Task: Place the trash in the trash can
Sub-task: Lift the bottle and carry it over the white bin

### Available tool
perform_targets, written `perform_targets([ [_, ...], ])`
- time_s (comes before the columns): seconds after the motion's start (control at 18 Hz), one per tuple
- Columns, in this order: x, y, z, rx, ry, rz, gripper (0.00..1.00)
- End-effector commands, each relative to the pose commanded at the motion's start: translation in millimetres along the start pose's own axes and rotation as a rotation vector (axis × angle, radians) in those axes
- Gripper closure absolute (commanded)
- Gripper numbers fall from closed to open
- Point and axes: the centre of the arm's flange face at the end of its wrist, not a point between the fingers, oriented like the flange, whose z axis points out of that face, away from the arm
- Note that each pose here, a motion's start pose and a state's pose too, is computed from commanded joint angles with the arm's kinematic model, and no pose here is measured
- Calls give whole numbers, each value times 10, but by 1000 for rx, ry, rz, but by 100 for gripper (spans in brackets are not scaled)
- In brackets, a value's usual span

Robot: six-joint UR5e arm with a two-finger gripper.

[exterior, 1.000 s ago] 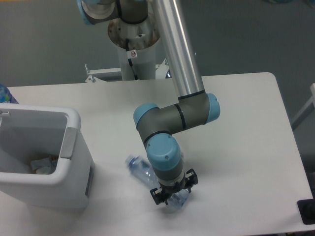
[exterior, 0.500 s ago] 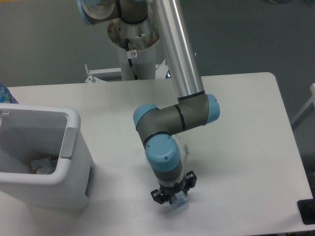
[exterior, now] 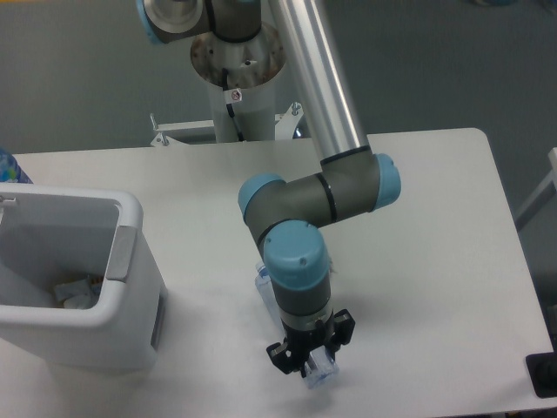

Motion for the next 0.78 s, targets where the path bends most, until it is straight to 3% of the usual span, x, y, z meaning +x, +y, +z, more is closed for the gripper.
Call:
perform_targets([
  [0.56, 295, -493, -1447, 236, 245, 56, 43],
  [0.78, 490, -450, -1927, 294, 328, 118, 43],
])
